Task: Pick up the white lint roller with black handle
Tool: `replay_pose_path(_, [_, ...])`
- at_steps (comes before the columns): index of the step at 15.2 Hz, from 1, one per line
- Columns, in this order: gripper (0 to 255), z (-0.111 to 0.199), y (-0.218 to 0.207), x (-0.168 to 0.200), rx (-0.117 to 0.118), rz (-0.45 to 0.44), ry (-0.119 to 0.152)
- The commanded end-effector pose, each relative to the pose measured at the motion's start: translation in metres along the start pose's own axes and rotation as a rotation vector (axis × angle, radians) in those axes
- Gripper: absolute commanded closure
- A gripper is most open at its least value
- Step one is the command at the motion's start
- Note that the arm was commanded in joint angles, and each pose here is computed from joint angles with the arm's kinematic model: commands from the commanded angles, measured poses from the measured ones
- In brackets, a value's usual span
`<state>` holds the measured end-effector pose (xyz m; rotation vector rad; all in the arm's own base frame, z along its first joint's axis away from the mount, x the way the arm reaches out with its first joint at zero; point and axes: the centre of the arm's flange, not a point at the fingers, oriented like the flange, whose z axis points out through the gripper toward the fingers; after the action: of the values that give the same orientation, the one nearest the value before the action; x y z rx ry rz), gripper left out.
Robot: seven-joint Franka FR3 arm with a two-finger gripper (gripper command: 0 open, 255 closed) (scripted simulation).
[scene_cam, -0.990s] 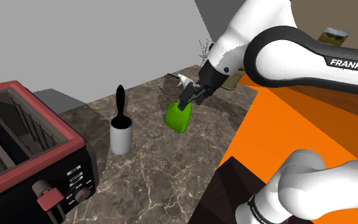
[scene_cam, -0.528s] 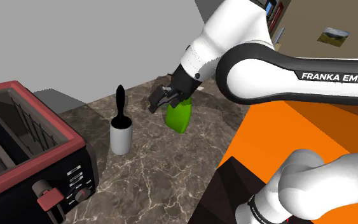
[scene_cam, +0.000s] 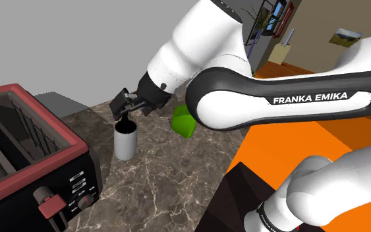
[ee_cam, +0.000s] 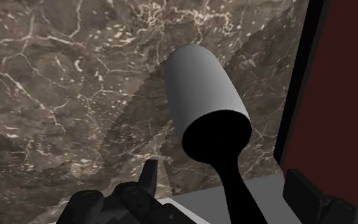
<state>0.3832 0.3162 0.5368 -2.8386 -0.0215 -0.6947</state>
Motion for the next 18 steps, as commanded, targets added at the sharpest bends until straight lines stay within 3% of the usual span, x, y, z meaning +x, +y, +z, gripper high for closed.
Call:
replay_pose_path(1, [0, 0.008, -0.005, 0.0, 0.009, 0.004, 0.013])
replay_pose_path(9, [0, 0.038, 0.002, -0.015, 0.009, 0.004, 0.013])
replay_pose_path(10, [255, 0.038, 0.003, -0.015, 0.009, 0.004, 0.013])
replay_pose_path(18, [255, 0.038, 0.003, -0.014, 0.009, 0.004, 0.013])
